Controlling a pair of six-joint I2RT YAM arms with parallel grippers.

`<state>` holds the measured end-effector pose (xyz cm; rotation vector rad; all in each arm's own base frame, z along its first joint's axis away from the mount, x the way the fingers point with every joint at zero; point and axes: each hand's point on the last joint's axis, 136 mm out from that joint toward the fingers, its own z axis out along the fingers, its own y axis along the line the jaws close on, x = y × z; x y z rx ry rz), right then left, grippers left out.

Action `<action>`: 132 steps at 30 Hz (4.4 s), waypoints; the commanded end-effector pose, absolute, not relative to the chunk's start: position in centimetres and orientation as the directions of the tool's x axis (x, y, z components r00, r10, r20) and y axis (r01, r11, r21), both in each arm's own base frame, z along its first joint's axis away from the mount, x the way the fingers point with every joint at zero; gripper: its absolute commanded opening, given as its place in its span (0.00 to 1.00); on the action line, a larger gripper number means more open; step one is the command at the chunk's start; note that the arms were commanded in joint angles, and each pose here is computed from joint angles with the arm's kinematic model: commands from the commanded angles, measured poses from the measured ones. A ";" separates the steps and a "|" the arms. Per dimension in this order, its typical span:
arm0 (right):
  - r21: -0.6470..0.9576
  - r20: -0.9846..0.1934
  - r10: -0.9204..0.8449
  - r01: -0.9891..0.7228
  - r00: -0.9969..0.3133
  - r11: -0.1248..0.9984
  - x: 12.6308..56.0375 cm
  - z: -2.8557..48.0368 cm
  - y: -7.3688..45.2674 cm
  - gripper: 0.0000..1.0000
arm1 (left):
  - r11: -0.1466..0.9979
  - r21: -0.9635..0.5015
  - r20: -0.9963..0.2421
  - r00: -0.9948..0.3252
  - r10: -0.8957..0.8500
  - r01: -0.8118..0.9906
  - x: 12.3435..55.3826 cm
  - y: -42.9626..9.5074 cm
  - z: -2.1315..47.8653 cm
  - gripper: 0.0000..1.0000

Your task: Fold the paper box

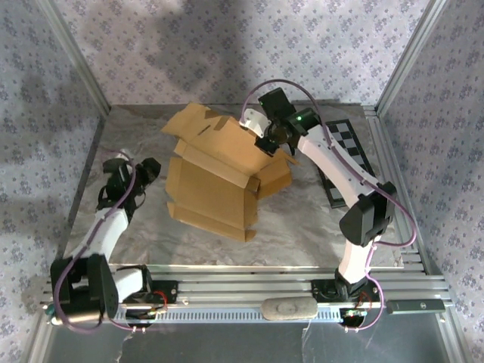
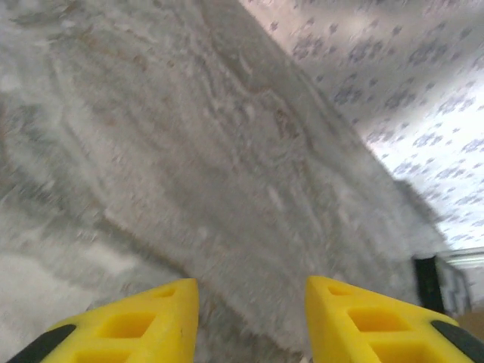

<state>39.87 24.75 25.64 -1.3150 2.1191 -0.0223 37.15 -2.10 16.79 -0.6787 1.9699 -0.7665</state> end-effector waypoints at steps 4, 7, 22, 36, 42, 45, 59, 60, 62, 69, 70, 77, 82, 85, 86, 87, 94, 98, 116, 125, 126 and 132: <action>-0.261 -0.515 -0.798 -0.829 -0.314 0.495 39.6 25.6 25.2 0.00 | 0.567 -0.818 -0.543 -0.455 -0.706 0.096 40.7 -3.9 21.4 0.45; -0.245 -0.517 -0.789 -0.827 -0.331 0.507 40.0 25.3 25.1 0.00 | 0.498 -0.848 -0.521 -0.459 -0.720 0.181 41.5 -5.1 22.3 0.45; -0.217 -0.542 -0.757 -0.810 -0.364 0.545 41.9 25.5 24.6 0.00 | 0.452 -0.854 -0.509 -0.589 -0.628 0.257 38.6 -9.1 25.6 0.54; -0.210 -0.554 -0.748 -0.808 -0.366 0.551 41.8 25.7 25.2 0.00 | 0.580 -0.766 -0.578 -0.690 -0.435 0.277 37.1 -14.4 23.2 0.51; -0.210 -0.562 -0.746 -0.810 -0.358 0.547 41.6 26.0 25.6 0.00 | 0.627 -0.739 -0.579 -0.710 -0.402 0.247 37.4 -14.3 21.3 0.51; -0.213 -0.566 -0.745 -0.811 -0.352 0.545 41.5 26.2 25.9 0.00 | 0.654 -0.714 -0.587 -0.723 -0.365 0.249 37.6 -14.5 20.9 0.43; -0.213 -0.572 -0.752 -0.827 -0.327 0.521 41.1 26.7 26.5 0.00 | 0.796 -0.572 -0.649 -0.702 -0.292 0.197 37.0 -13.1 18.6 0.40; -0.214 -0.570 -0.754 -0.827 -0.327 0.520 41.1 26.6 26.6 0.00 | 0.798 -0.569 -0.654 -0.698 -0.293 0.198 37.2 -13.1 18.7 0.34; -0.215 -0.565 -0.757 -0.828 -0.327 0.518 41.0 26.5 26.6 0.00 | 0.798 -0.568 -0.660 -0.692 -0.294 0.203 37.3 -13.2 19.2 0.22; -0.314 -0.498 -0.798 -0.788 -0.339 0.530 42.1 25.5 25.6 0.00 | 0.812 -0.553 -0.709 -0.617 -0.341 0.187 35.2 -12.1 22.5 0.47; -0.348 -0.469 -0.818 -0.781 -0.335 0.519 42.4 25.2 25.4 0.00 | 0.818 -0.551 -0.715 -0.599 -0.361 0.165 34.5 -11.4 23.0 0.53; -0.566 -0.351 -0.892 -0.694 -0.284 0.444 44.0 23.6 26.0 0.00 | 0.795 -0.602 -0.699 -0.534 -0.475 0.080 30.3 -8.7 24.8 0.65; -0.736 -0.310 -0.933 -0.575 -0.181 0.357 45.1 22.9 28.2 0.00 | 0.695 -0.719 -0.589 -0.530 -0.610 0.000 29.8 -6.5 24.0 0.66; -0.802 -0.284 -0.950 -0.512 -0.128 0.308 45.6 22.3 29.2 0.00 | 0.620 -0.783 -0.504 -0.533 -0.679 -0.050 30.3 -5.3 23.6 0.62; -0.820 -0.274 -0.954 -0.490 -0.121 0.297 45.7 22.1 29.3 0.00 | 0.607 -0.793 -0.490 -0.536 -0.687 -0.053 30.5 -5.1 23.7 0.61; -0.833 -0.267 -0.957 -0.470 -0.117 0.290 45.9 21.9 29.3 0.00 | 0.605 -0.795 -0.491 -0.540 -0.683 -0.043 30.5 -5.2 24.1 0.60; -0.865 -0.305 -0.947 -0.388 -0.098 0.319 45.5 21.0 29.1 0.00 | 0.734 -0.675 -0.607 -0.619 -0.498 0.072 29.8 -6.8 23.2 0.52; -0.858 -0.309 -0.947 -0.405 -0.085 0.316 45.5 20.5 29.2 0.00 | 0.807 -0.590 -0.678 -0.557 -0.479 0.024 30.0 -5.8 21.4 0.64; -0.810 -0.318 -0.946 -0.500 -0.065 0.306 44.6 20.2 29.0 0.00 | 0.902 -0.357 -0.914 -0.290 -0.284 0.243 34.8 -9.0 21.1 0.72; -0.808 -0.333 -0.941 -0.495 -0.064 0.319 44.4 21.0 28.9 0.00 | 0.939 -0.256 -0.937 -0.298 -0.183 0.230 37.2 -10.1 19.4 0.66; -0.807 -0.335 -0.940 -0.495 -0.064 0.321 44.4 21.1 28.9 0.00 | 0.934 -0.251 -0.939 -0.297 -0.172 0.253 37.2 -10.7 19.5 0.63; -0.805 -0.337 -0.938 -0.491 -0.083 0.333 44.4 20.9 28.8 0.00 | 0.941 -0.245 -0.932 -0.324 -0.163 0.232 37.3 -11.4 19.1 0.15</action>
